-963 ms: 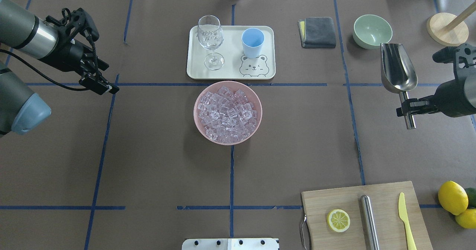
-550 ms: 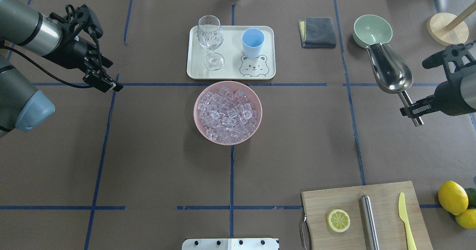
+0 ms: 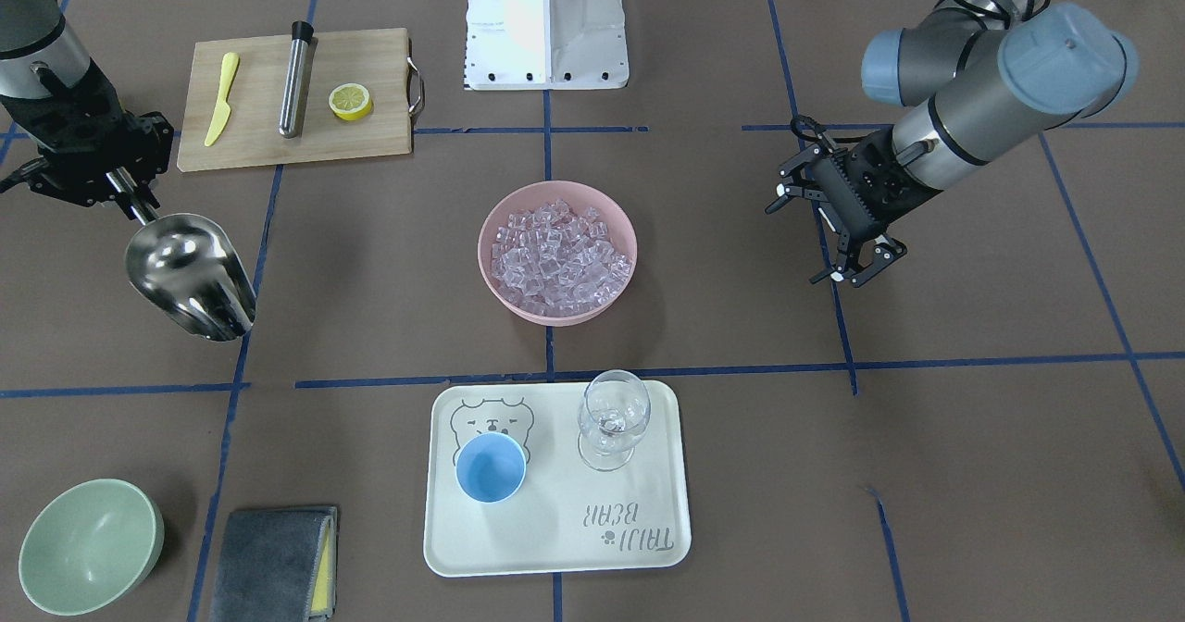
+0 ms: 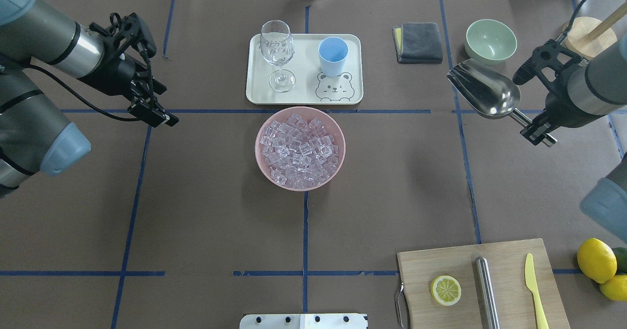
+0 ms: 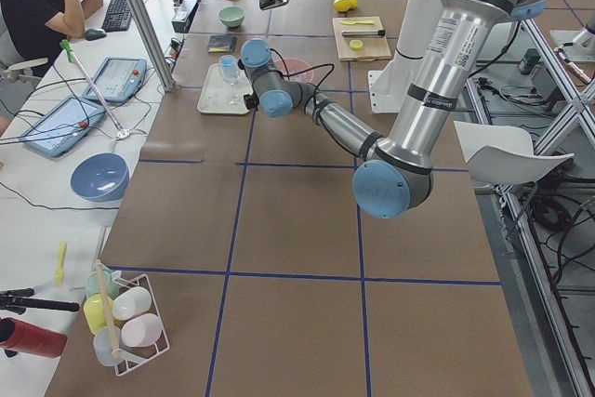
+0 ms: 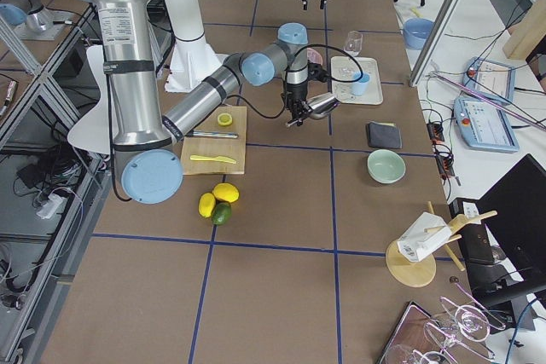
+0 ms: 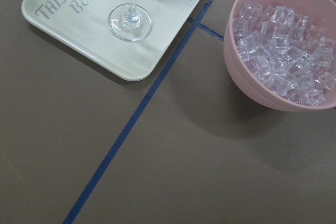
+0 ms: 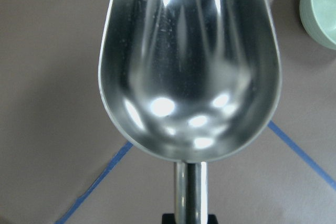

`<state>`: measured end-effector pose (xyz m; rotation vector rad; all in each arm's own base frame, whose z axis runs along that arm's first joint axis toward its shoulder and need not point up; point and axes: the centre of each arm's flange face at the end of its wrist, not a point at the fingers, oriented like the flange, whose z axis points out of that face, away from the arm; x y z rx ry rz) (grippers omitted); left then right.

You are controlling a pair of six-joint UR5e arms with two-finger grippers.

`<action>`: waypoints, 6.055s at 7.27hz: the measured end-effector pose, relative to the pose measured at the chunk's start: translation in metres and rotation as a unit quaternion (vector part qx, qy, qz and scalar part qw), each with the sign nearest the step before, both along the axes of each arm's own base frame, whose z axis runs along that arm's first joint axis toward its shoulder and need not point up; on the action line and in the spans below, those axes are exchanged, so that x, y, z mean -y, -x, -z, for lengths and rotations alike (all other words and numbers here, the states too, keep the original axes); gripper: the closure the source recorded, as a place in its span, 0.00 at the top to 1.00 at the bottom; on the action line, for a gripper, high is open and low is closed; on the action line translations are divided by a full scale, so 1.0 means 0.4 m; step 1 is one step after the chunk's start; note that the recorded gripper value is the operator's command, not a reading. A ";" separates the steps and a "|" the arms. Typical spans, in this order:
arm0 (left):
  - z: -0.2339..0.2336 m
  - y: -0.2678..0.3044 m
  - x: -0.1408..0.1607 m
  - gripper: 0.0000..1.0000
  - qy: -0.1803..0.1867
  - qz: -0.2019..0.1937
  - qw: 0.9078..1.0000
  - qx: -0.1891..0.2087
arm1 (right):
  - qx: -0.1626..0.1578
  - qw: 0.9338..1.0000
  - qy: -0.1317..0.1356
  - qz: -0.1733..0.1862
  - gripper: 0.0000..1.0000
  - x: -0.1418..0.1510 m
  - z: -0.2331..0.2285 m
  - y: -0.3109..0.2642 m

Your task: Put ice in cup with scoop

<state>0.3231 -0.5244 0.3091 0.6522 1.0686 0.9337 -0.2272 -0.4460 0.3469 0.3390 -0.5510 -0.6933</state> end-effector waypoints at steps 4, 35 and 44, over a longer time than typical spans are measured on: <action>-0.004 -0.183 -0.066 1.00 -0.090 -0.010 0.995 -0.035 | -0.075 0.991 -0.047 0.100 0.00 0.037 0.157 0.086; -0.047 -0.461 -0.149 1.00 -0.149 -0.034 0.979 -0.134 | -0.367 0.878 -0.016 0.307 0.00 -0.037 0.611 0.755; -0.038 -0.460 -0.149 1.00 -0.149 -0.033 0.978 -0.140 | -0.327 0.894 -0.072 0.298 0.00 -0.037 0.529 0.824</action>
